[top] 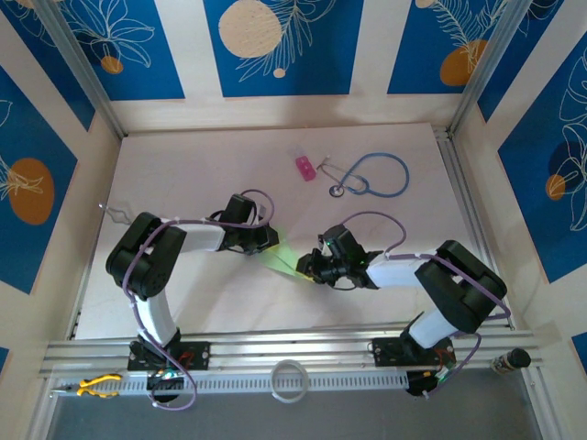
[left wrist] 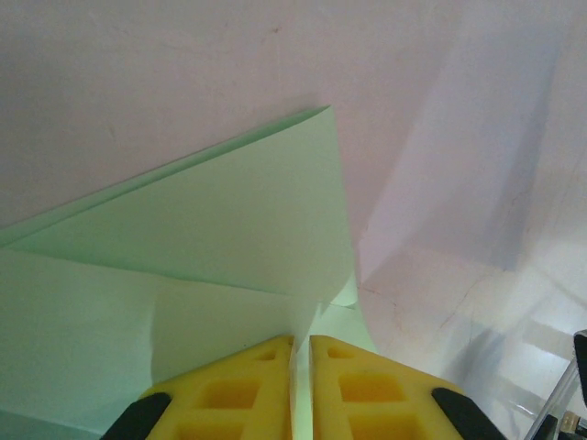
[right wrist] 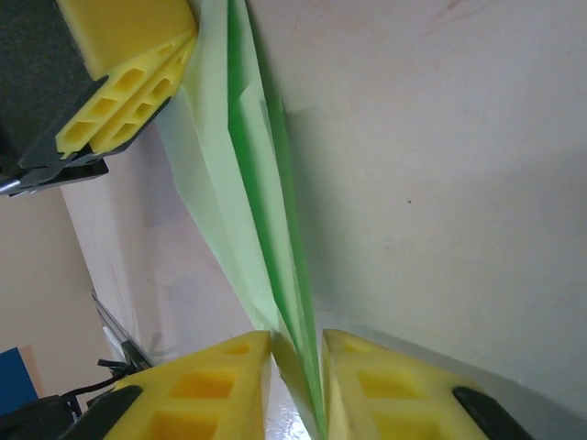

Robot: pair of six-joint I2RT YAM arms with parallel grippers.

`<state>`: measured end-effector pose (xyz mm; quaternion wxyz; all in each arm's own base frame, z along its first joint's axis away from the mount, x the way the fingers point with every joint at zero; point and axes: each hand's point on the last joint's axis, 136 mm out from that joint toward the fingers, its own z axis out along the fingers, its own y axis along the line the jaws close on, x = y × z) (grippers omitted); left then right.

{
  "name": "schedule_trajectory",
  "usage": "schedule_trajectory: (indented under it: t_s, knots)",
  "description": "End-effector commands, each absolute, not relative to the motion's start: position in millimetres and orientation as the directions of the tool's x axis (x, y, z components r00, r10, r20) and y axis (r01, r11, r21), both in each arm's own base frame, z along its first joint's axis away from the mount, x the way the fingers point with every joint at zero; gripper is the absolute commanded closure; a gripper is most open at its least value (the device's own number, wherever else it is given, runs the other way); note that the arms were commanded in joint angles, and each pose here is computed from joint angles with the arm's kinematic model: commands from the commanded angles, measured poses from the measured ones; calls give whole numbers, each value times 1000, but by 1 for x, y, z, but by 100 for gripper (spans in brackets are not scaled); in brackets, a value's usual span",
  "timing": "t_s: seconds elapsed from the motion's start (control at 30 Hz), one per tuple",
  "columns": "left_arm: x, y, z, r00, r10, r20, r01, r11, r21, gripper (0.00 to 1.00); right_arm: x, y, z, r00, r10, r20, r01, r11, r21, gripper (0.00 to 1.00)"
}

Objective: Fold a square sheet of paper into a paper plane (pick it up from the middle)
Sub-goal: Turn over the paper at the center of the table.

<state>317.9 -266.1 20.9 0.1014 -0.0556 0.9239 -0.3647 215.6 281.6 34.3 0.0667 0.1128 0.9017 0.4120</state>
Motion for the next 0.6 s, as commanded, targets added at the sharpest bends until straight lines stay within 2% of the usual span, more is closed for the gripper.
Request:
schedule_trajectory:
  t_s: [0.0,0.13,0.23,0.33,0.43,0.57]
  knots:
    - [309,-254,5,-977,-194,-93,-87,750,-655,85,215,279,30,-967,252,-31,142,638,757,84]
    - [312,-258,17,-975,-194,-111,-68,731,-679,83,213,281,31,-971,238,-35,128,632,764,91]
    - [318,-264,36,-970,-194,-146,-35,705,-709,80,213,279,33,-971,236,-45,119,634,765,93]
    - [324,-266,63,-958,-193,-213,24,684,-729,72,214,274,37,-970,232,-68,100,641,761,94]
    - [327,-264,88,-942,-194,-274,71,683,-727,68,216,266,48,-969,215,-124,54,669,741,95]
    - [326,-252,121,-906,-206,-370,124,706,-697,64,222,243,73,-949,164,-270,-56,754,655,95]
